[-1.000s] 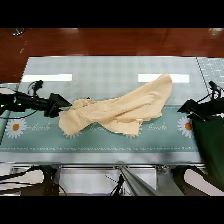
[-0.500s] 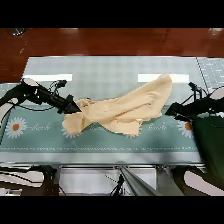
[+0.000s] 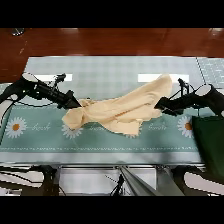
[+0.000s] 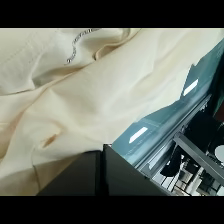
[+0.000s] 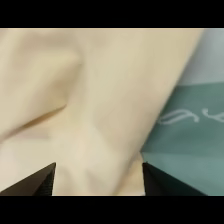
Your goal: Fold the shirts.
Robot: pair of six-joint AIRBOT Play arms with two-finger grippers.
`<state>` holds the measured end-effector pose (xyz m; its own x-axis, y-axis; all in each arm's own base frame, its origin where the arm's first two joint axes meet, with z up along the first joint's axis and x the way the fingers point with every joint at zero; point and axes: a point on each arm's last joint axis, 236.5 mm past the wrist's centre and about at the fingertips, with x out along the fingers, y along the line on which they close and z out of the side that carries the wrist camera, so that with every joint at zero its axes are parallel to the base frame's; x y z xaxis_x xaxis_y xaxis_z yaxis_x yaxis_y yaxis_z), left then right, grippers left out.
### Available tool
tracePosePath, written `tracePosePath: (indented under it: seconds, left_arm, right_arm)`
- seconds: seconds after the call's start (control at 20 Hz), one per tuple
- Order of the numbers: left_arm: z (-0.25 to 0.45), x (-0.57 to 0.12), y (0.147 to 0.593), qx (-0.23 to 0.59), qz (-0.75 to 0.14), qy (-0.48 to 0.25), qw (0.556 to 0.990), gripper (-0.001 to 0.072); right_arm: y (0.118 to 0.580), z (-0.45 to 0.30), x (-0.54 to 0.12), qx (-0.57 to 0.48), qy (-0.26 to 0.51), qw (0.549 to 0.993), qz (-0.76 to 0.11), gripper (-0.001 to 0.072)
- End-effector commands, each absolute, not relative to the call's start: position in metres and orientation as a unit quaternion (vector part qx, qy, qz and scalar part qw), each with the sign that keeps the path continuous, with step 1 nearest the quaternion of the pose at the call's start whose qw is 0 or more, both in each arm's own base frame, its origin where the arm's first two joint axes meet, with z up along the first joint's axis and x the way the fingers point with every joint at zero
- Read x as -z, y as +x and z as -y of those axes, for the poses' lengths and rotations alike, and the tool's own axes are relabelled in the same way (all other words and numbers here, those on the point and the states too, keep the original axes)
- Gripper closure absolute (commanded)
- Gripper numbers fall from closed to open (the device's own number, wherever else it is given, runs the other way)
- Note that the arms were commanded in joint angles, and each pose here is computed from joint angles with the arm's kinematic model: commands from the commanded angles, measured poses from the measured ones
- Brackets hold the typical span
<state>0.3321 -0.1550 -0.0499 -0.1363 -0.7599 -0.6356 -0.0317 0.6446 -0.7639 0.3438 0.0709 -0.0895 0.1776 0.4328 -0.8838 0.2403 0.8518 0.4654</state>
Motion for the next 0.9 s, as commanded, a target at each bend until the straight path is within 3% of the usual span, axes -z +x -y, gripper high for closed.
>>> tracePosePath:
  seconds: [0.0,0.05,0.1,0.15,0.3,0.45,0.55,0.7,0.85]
  left_arm:
    - [0.155,0.052,0.336,0.304,-0.684,-0.286,0.598,0.0691]
    - [0.157,0.052,0.336,0.305,-0.685,-0.285,0.598,0.0691]
    - [0.158,0.051,0.335,0.305,-0.686,-0.284,0.597,0.0691]
    - [0.159,0.049,0.336,0.305,-0.684,-0.286,0.598,0.0691]
    - [0.166,-0.009,0.368,0.346,-0.612,-0.313,0.639,0.0691]
    - [0.162,-0.145,0.429,0.406,-0.436,-0.348,0.724,0.0691]
    - [0.143,-0.248,0.45,0.408,-0.307,-0.321,0.798,0.0691]
    - [0.114,-0.383,0.434,0.377,-0.142,-0.27,0.875,0.0691]
    - [0.094,-0.482,0.378,0.343,-0.012,-0.21,0.916,0.0691]
  right_arm:
    - [0.354,-0.088,0.1,-0.072,0.28,0.716,-0.636,0.0169]
    - [0.353,-0.092,0.103,-0.075,0.276,0.714,-0.639,0.0339]
    - [0.354,-0.094,0.101,-0.083,0.27,0.717,-0.637,0.065]
    - [0.359,-0.095,0.092,-0.097,0.261,0.721,-0.635,0.0686]
    - [0.399,-0.088,0.014,-0.138,0.217,0.763,-0.594,0.0687]
    - [0.453,-0.084,-0.132,-0.172,0.167,0.845,-0.477,0.0688]
    - [0.464,-0.081,-0.234,-0.18,0.141,0.892,-0.39,0.0688]
    - [0.435,-0.081,-0.352,-0.192,0.098,0.933,-0.288,0.0688]
    - [0.379,-0.082,-0.41,-0.192,0.078,0.953,-0.223,0.0687]
